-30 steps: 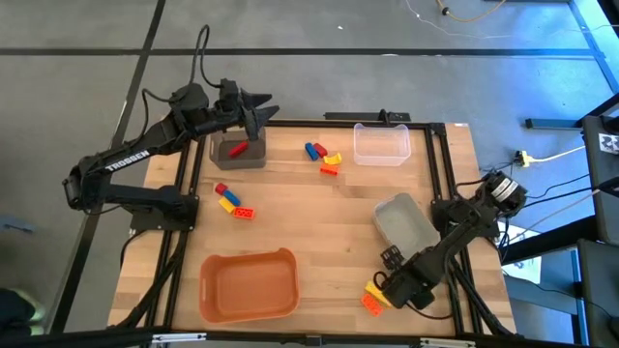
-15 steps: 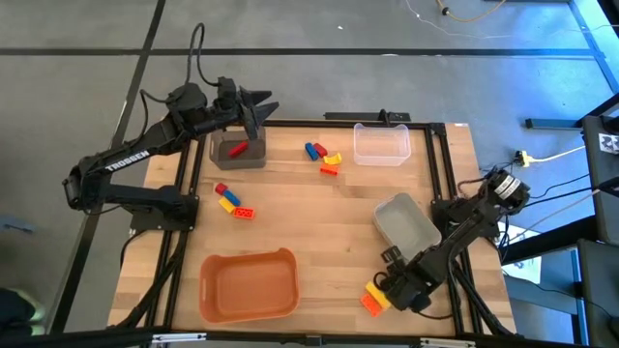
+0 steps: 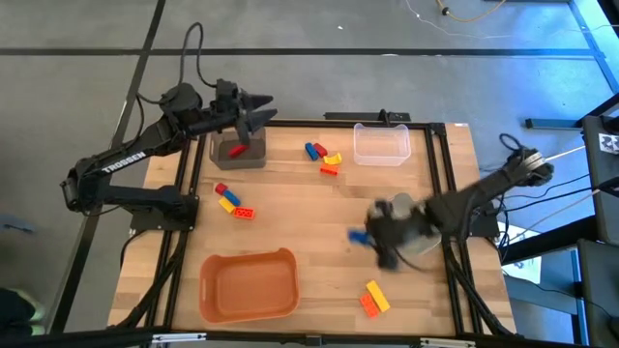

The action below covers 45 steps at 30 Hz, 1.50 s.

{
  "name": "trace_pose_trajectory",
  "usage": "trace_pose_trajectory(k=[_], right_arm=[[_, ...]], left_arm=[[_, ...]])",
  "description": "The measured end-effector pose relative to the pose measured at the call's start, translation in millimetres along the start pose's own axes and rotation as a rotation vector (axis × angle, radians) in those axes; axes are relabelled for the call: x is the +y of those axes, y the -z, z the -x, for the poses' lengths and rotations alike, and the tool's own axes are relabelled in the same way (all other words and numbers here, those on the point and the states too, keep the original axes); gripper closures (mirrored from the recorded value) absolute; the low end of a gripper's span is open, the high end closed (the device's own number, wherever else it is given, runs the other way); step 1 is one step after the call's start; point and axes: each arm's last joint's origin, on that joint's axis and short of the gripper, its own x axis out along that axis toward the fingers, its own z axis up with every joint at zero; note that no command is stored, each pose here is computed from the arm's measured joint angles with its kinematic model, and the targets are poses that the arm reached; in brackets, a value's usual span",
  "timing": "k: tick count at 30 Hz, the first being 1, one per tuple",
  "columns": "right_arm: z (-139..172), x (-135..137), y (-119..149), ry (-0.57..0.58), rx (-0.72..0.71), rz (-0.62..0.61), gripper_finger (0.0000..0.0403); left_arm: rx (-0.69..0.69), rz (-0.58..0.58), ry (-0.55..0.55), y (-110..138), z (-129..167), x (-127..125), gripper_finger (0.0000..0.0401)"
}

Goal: Sort & place blocks by color
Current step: Put the bottom blue game piece into the transparent bin

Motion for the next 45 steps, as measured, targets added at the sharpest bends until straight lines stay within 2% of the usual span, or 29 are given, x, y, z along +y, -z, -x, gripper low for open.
trace_pose_trajectory(k=[2, 6, 12, 17, 21, 24, 28, 32, 36, 40, 45], right_arm=[[-3, -25, -23, 0.021, -0.138, -0.064, 0.0261], [-6, -70, -60, -0.052, -0.393, -0.137, 0.0261], [-2, -116, -88, -0.097, -0.659, -0.16, 0.0261], [2, -134, -94, -0.127, -0.734, -0.155, 0.0261], [5, -139, -94, -0.166, -0.736, -0.159, 0.0261], [6, -140, -94, -0.17, -0.738, -0.157, 0.0261], [5, -140, -94, -0.166, -0.737, -0.145, 0.0261], [5, -141, -93, -0.14, -0.726, -0.147, 0.0261], [11, -156, -94, 0.091, -0.59, -0.253, 0.0261], [30, -193, -92, 0.351, -0.317, -0.381, 0.0261], [24, -256, -53, 0.496, 0.092, -0.581, 0.0261]], left_arm=[[0.017, 0.001, 0.046, 1, 0, -2, 0.0154], [0.037, -0.026, 0.103, 4, -1, -10, 0.0154], [0.104, -0.118, 0.178, 16, -4, -28, 0.0154], [0.08, -0.102, 0.196, 35, -7, -40, 0.0154], [-0.008, -0.062, 0.187, 55, -8, -47, 0.0154], [-0.056, -0.056, 0.175, 61, -7, -48, 0.0154], [-0.055, -0.05, 0.172, 65, -6, -51, 0.0154], [-0.064, -0.047, 0.157, 64, -6, -52, 0.0154], [-0.074, -0.026, 0.114, 64, -6, -50, 0.0154], [-0.081, -0.018, 0.086, 64, -7, -50, 0.0154], [-0.082, -0.018, 0.082, 64, -7, -49, 0.0154]])
